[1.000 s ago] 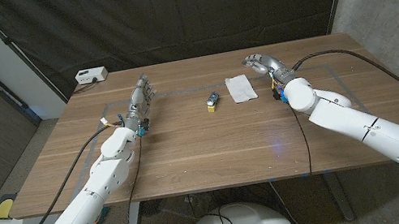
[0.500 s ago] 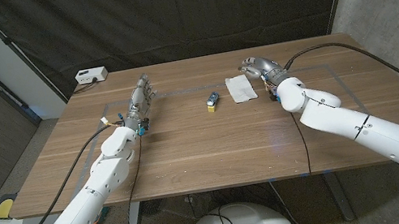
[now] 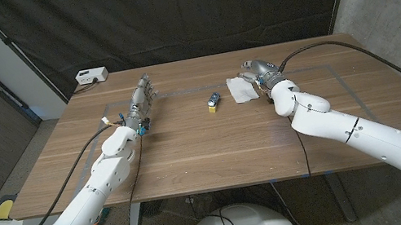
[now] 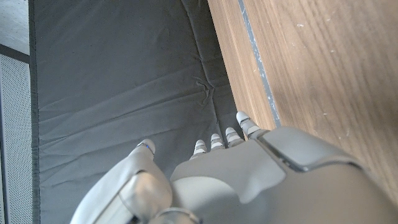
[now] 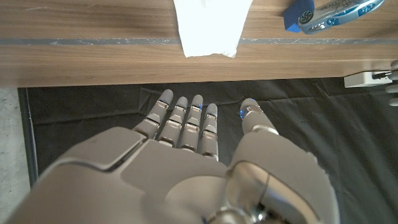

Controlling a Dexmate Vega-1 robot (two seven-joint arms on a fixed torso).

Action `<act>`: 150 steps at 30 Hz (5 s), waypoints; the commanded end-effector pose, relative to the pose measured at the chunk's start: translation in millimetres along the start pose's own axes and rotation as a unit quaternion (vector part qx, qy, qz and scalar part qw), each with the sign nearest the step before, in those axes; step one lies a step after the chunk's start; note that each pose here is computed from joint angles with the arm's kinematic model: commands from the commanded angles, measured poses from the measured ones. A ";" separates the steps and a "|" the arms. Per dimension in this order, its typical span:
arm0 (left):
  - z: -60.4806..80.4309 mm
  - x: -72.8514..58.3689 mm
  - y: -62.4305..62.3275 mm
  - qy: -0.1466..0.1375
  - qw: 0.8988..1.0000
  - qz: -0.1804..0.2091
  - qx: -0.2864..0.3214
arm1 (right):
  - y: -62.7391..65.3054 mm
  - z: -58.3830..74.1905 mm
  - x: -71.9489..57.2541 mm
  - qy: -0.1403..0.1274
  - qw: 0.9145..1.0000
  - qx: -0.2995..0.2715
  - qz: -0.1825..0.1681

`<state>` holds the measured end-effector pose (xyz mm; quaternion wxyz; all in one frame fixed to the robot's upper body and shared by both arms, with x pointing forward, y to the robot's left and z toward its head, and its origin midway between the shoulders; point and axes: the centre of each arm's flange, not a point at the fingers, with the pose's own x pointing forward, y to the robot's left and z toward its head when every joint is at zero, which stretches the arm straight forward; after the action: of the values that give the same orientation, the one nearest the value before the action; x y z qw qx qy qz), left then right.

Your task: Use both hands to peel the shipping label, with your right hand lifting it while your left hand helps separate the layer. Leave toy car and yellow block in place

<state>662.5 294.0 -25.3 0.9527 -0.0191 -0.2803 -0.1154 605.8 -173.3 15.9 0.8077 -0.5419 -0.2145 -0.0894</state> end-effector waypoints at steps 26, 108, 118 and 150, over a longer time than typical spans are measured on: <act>2.6 5.0 4.6 -0.003 1.000 -0.010 0.001 | 34.2 4.1 -0.7 0.099 0.990 -0.091 -0.038; 4.9 13.3 14.5 -0.009 1.000 -0.016 -0.001 | 68.7 -12.2 26.3 0.136 0.980 -0.140 -0.032; 6.1 15.9 12.7 -0.007 1.000 -0.018 0.002 | 68.3 -17.2 25.6 0.126 0.983 -0.123 -0.046; 44.9 34.3 -2.7 -0.018 0.991 -0.050 0.122 | 41.0 -11.5 5.3 0.026 0.978 0.009 -0.205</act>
<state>673.3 295.3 10.9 0.9458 0.0624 -0.2882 -0.1357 640.5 -169.9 -27.3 0.7824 -0.5053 -0.2473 -0.2670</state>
